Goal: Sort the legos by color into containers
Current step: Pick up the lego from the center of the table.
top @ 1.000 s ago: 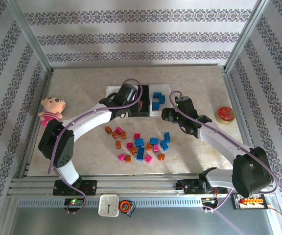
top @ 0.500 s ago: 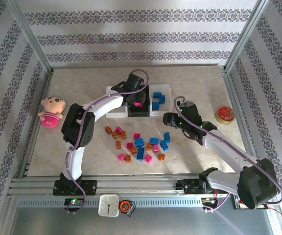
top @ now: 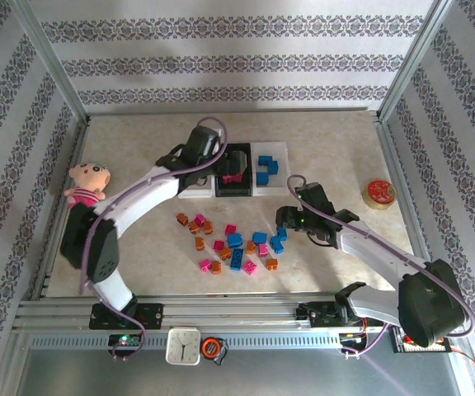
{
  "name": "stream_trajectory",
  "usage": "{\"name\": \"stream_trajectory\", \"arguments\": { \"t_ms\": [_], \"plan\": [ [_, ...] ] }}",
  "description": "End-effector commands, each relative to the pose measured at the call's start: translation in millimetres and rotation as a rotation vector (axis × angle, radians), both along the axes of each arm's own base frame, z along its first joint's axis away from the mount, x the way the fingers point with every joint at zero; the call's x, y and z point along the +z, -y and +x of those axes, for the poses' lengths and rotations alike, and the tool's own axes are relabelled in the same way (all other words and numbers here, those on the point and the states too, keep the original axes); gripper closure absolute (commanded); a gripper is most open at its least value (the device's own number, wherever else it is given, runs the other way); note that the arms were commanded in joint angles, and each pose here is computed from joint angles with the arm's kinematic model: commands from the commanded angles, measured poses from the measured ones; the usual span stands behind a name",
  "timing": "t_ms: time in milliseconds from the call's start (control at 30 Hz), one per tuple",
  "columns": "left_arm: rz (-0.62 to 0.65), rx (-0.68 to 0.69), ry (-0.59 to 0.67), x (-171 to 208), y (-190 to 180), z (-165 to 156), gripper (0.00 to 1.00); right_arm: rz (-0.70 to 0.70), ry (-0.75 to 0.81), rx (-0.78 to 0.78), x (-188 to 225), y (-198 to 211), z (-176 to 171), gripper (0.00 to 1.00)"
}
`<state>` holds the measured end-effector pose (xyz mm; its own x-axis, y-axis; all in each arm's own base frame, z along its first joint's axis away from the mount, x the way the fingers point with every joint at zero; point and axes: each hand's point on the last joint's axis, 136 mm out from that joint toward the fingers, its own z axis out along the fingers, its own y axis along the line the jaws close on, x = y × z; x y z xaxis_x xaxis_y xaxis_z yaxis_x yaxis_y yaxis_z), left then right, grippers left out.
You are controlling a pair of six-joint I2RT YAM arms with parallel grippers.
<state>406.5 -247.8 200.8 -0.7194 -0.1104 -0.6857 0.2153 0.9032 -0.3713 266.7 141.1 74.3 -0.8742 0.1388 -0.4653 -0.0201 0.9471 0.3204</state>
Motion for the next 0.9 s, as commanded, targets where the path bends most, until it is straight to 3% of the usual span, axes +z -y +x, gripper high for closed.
{"name": "stream_trajectory", "arguments": {
  "t_ms": [0,200,467,633,867],
  "plan": [
    [-0.078,-0.018,0.004,-5.0,2.0,-31.2,0.00,-0.002,-0.037,0.007,-12.3,-6.4,-2.2,0.36],
    [-0.099,0.028,-0.018,-31.0,-32.9,-88.1,0.00,-0.030,-0.079,0.026,-28.9,-19.6,3.0,0.44],
    [-0.079,0.095,-0.036,-48.4,-72.2,-129.9,0.00,-0.063,-0.121,0.029,-44.9,-22.7,3.1,0.67],
    [-0.081,0.098,-0.029,-48.0,-81.7,-142.7,0.00,-0.039,-0.037,0.052,-12.2,-24.3,12.9,0.82],
    [-0.077,0.071,-0.069,-60.4,-84.0,-157.2,0.00,0.016,0.143,0.073,68.8,-31.2,60.0,0.89]
  ]
}}
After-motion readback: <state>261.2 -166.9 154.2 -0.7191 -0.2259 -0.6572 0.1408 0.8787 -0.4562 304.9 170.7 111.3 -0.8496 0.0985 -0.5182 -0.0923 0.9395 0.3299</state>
